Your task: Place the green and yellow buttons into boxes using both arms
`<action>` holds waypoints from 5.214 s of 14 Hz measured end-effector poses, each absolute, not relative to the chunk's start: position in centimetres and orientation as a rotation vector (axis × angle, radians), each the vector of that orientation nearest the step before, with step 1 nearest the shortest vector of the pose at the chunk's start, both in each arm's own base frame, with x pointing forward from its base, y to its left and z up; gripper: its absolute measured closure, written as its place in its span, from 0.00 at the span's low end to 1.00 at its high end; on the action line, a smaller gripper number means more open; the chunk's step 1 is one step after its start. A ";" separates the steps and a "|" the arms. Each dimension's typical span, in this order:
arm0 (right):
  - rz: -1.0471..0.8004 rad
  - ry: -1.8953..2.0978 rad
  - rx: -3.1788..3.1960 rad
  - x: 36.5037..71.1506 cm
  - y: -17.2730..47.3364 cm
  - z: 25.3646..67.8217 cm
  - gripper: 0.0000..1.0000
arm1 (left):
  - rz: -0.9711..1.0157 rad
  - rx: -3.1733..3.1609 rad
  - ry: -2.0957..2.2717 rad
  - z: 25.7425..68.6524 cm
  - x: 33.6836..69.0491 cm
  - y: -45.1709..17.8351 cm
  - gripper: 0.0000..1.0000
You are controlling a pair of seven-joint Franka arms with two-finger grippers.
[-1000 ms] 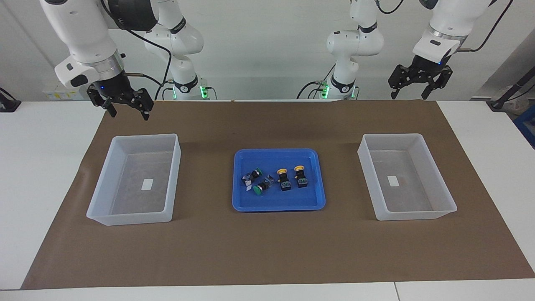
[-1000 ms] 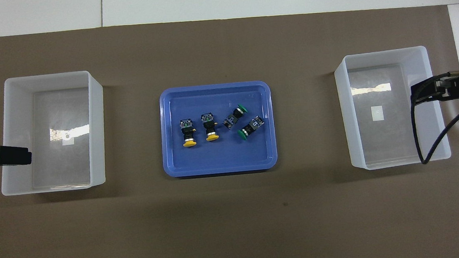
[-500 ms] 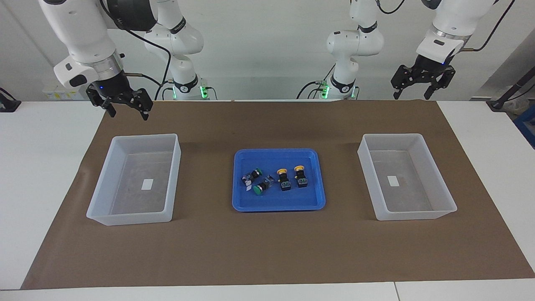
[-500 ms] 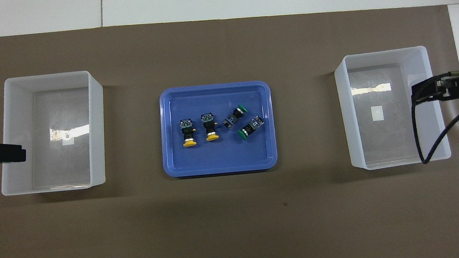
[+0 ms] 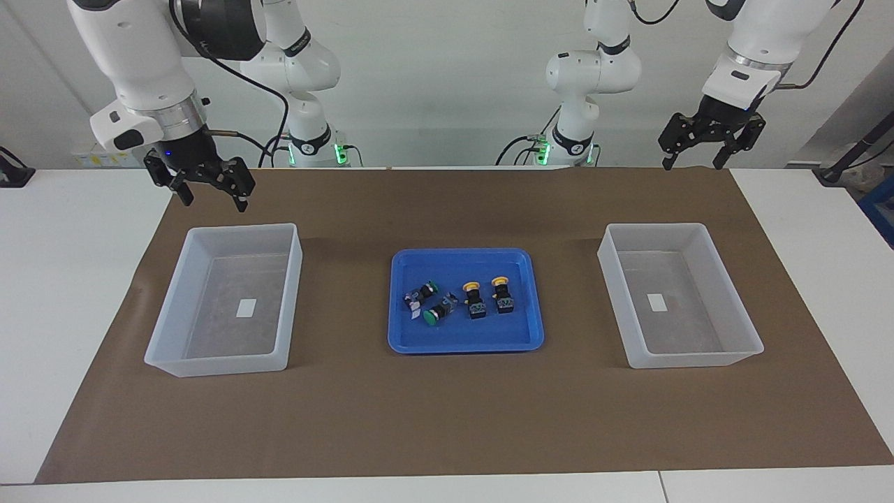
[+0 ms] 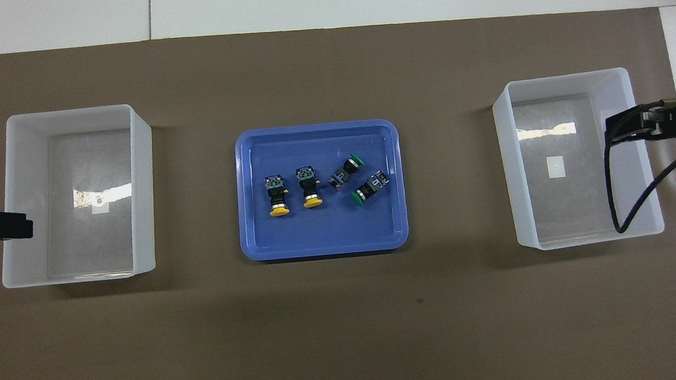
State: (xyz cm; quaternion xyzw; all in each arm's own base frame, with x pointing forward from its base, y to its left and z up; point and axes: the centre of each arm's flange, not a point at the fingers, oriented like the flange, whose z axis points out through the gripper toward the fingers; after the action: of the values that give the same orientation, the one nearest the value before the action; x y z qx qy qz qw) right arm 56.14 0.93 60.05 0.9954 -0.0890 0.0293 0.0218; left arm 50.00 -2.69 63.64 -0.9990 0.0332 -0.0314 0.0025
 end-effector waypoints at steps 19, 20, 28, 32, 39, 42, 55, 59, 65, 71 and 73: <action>0.165 -1.175 2.956 59.7 23.2 46.1 0.00 | -0.211 -3.270 -0.009 45.1 51.8 -27.7 0.00; 0.153 -1.222 2.947 59.6 24.1 45.0 0.00 | -0.234 -3.274 -0.016 44.4 52.0 -27.6 0.00; 0.086 -1.425 2.923 57.7 27.5 37.5 0.00 | -0.256 -3.282 -0.054 36.8 52.9 -29.4 0.00; 0.059 -1.495 2.943 56.4 27.8 34.5 0.00 | -0.243 -3.280 -0.027 34.2 52.7 -30.6 0.00; 0.046 -1.439 2.959 54.9 30.1 30.8 0.08 | -0.217 -3.273 -0.007 31.4 52.0 -31.4 0.04; 0.042 -1.441 2.952 54.8 29.8 30.4 0.17 | -0.225 -3.273 -0.010 30.8 51.7 -31.1 0.24; 0.067 -1.515 2.928 56.1 22.5 40.9 0.69 | -0.211 -3.270 -0.020 33.1 52.8 -31.2 0.68; 0.082 -1.430 2.958 56.8 15.9 44.5 0.69 | -0.110 -3.247 -0.094 41.7 55.6 -28.6 0.68; 0.103 -1.100 3.068 57.0 5.9 46.9 0.69 | -0.103 -3.227 -0.080 48.5 60.5 -15.1 0.68; 0.033 -0.586 3.169 54.7 -3.8 41.7 0.69 | -0.107 -3.205 0.060 47.1 62.3 0.1 0.68; 0.060 -0.474 3.182 53.9 -7.6 39.9 0.69 | -0.137 -3.201 0.047 45.3 62.0 0.6 0.68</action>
State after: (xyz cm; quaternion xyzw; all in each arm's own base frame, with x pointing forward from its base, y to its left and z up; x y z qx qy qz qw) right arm 53.94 -7.58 39.90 0.9882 -0.1471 0.0186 -0.0378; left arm 61.96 0.55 45.27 -0.9985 0.0146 -0.0426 -0.0313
